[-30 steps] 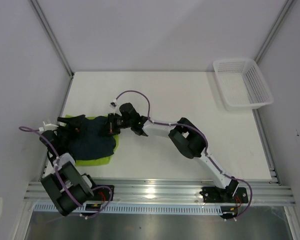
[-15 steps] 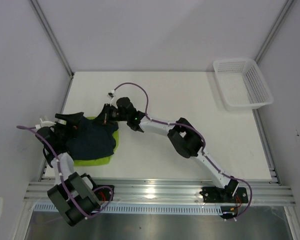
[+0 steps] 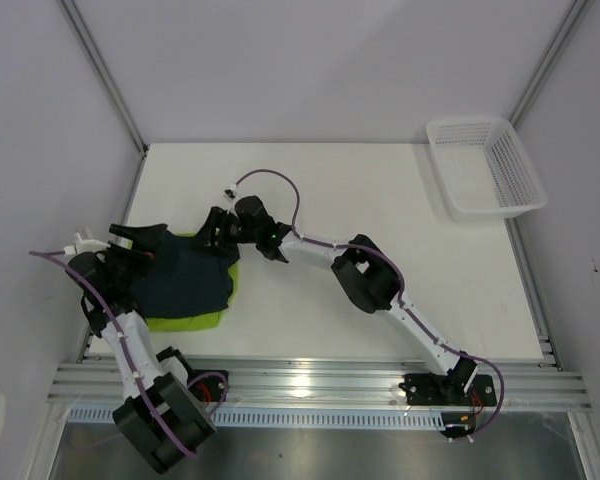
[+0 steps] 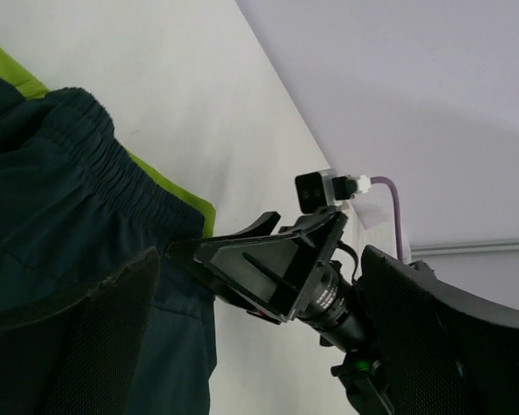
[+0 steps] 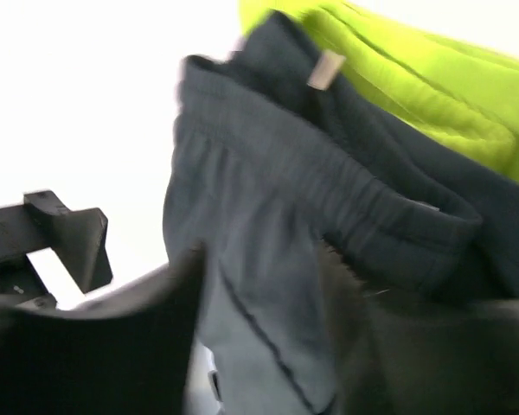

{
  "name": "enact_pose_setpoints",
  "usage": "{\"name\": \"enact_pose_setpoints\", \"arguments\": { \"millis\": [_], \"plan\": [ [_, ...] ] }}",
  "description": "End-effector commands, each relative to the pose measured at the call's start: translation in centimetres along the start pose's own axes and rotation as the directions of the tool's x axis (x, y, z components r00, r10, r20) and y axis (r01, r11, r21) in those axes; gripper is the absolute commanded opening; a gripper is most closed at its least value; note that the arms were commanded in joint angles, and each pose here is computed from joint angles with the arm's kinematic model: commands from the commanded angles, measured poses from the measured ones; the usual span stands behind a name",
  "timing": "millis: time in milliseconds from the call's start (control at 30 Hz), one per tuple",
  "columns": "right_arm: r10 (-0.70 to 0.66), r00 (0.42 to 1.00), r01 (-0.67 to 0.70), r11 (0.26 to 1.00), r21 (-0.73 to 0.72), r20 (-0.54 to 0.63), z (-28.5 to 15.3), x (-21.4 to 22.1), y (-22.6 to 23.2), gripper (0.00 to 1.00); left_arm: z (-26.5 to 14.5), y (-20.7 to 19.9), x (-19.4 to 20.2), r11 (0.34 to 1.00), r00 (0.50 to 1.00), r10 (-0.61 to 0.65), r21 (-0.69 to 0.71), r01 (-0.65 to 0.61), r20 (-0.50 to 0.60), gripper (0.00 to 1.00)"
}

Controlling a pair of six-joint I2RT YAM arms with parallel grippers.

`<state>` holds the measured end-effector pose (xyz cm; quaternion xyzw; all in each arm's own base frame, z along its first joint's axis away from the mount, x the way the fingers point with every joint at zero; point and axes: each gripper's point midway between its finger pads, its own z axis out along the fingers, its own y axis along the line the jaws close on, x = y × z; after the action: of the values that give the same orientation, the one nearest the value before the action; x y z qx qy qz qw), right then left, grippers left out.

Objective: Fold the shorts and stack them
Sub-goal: Neatly place the folded shorts to the corner

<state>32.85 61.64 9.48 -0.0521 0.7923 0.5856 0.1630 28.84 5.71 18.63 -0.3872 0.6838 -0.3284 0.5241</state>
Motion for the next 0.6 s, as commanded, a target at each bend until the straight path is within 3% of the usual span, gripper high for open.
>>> {"name": "enact_pose_setpoints", "arguments": {
  "millis": [0, 67, 200, 233, 367, 533, 567],
  "plan": [
    [-0.191, 0.976, 0.199, 0.977, -0.077, 0.104, -3.1, -5.0, 7.9, 0.67, -1.4, -3.4, -2.2, 0.991, 0.99, 0.123, 0.038, -0.125, 0.067, 0.99],
    [-0.267, 0.955, 0.277, 0.958, -0.07, 0.126, -4.6, -6.2, 9.6, 0.8, -1.9, -3.9, -2.2, 0.991, 0.989, 0.132, 0.019, -0.134, 0.062, 0.99],
    [-0.365, 0.912, 0.381, 0.923, -0.056, 0.187, -9.3, -8.4, 13.3, 0.89, -3.0, -6.0, -2.7, 0.981, 0.98, 0.187, 0.035, -0.189, 0.069, 0.99],
    [-0.427, 0.874, 0.452, 0.89, -0.064, 0.231, -11.8, -9.0, 16.3, 0.91, -3.5, -7.2, -2.9, 0.975, 0.974, 0.212, 0.055, -0.217, 0.083, 0.99],
    [-0.555, 0.803, 0.536, 0.832, 0.144, 0.214, -17.0, -7.3, 13.1, 0.99, -4.1, -10.4, -1.4, 0.935, 0.941, 0.33, 0.109, -0.337, 0.074, 0.99],
    [-0.675, 0.7, 0.574, 0.726, 0.379, 0.233, -25.2, -6.2, 9.9, 0.99, -4.3, -12.9, 0.0, 0.884, 0.893, 0.438, 0.132, -0.448, 0.103, 0.99],
    [-0.696, 0.663, 0.581, 0.71, 0.397, 0.276, -28.1, -6.4, 11.6, 1.0, -4.1, -13.3, 1.2, 0.875, 0.889, 0.451, 0.16, -0.458, 0.081, 0.99]
  ]
}}
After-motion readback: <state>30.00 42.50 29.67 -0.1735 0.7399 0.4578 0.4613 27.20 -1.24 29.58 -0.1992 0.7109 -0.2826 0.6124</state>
